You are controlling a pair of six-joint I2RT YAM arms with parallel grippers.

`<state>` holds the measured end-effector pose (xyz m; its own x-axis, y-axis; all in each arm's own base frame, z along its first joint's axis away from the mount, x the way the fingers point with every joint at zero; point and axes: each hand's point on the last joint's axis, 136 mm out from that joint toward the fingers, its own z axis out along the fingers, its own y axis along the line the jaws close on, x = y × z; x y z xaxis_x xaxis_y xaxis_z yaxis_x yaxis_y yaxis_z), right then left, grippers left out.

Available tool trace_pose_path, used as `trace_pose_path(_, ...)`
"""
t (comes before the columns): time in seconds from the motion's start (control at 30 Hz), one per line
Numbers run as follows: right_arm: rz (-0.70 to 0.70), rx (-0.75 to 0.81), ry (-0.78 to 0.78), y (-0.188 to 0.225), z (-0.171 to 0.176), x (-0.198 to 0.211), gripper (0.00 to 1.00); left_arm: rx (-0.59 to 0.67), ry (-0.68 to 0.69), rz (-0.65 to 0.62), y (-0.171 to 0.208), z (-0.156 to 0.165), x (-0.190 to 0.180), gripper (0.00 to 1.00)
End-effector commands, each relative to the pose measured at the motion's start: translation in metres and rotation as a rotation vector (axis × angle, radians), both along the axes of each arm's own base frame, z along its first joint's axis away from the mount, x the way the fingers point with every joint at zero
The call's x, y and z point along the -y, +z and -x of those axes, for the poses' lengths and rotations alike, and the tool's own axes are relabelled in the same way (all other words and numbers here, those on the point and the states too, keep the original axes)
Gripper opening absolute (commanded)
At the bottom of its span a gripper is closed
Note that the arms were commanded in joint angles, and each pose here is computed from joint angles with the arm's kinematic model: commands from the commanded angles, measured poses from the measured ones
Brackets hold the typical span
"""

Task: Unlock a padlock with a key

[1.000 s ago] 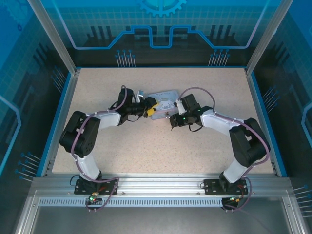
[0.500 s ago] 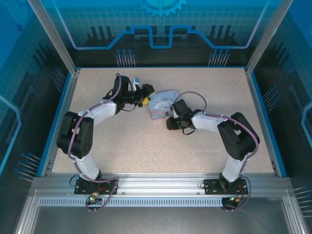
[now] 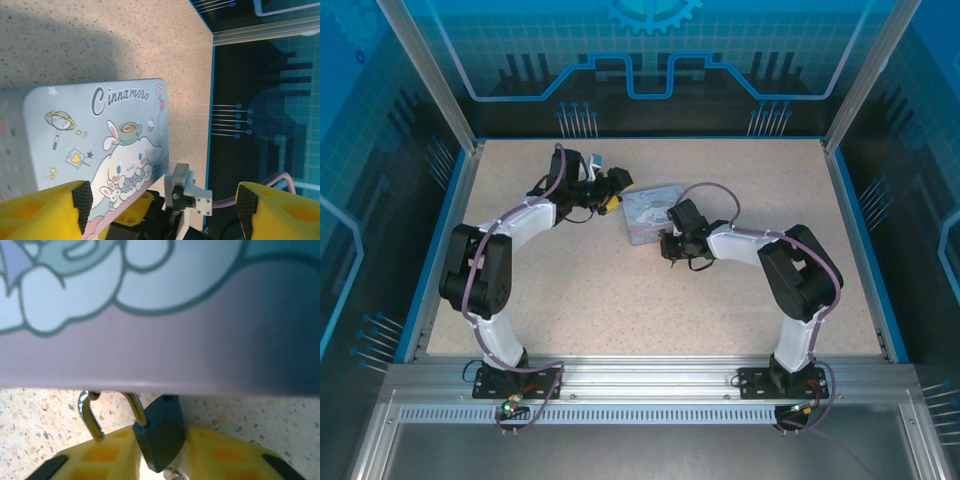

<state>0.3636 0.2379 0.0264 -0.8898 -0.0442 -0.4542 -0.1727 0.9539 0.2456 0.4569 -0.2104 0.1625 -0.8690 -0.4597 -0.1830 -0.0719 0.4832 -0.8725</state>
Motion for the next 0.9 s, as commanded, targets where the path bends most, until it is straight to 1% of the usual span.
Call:
trace_pose_path(0.0, -0.004, 0.010, -0.005, 0.004, -0.005, -0.006, 0.18, 0.007, -0.011, -0.019, 0.000, -0.005, -0.005, 0.78)
trace_pose_path(0.1, -0.002, 0.010, -0.005, 0.006, -0.003, -0.004, 0.14, -0.006, -0.007, -0.053, -0.008, -0.005, -0.008, 0.79)
trace_pose_path(0.17, -0.005, 0.009, -0.002, 0.008, -0.002, -0.004, 0.14, -0.016, -0.005, -0.075, -0.014, -0.005, -0.010, 0.79)
trace_pose_path(0.27, -0.005, 0.003, 0.008, 0.008, 0.001, -0.003, 0.19, -0.033, -0.005, -0.108, -0.024, -0.004, -0.012, 0.79)
trace_pose_path(0.33, -0.005, -0.001, 0.012, 0.006, 0.004, -0.002, 0.21, -0.042, -0.002, -0.124, -0.029, -0.002, -0.013, 0.79)
trace_pose_path(0.63, -0.037, 0.007, -0.005, 0.003, 0.009, 0.008, 0.19, -0.023, -0.025, -0.138, -0.025, 0.003, -0.006, 0.80)
trace_pose_path(0.7, -0.058, 0.005, -0.024, 0.003, 0.008, 0.013, 0.17, -0.025, -0.031, -0.138, -0.025, 0.004, -0.004, 0.80)
trace_pose_path(0.77, -0.086, 0.006, -0.036, 0.005, 0.008, 0.017, 0.17, -0.019, -0.036, -0.138, -0.023, 0.005, -0.002, 0.80)
trace_pose_path(0.8, -0.108, 0.010, -0.031, 0.008, 0.008, 0.017, 0.18, -0.019, -0.037, -0.137, -0.023, 0.005, -0.001, 0.80)
trace_pose_path(0.87, -0.167, 0.018, 0.002, 0.015, 0.009, 0.011, 0.26, -0.017, -0.042, -0.133, -0.021, 0.006, 0.001, 0.80)
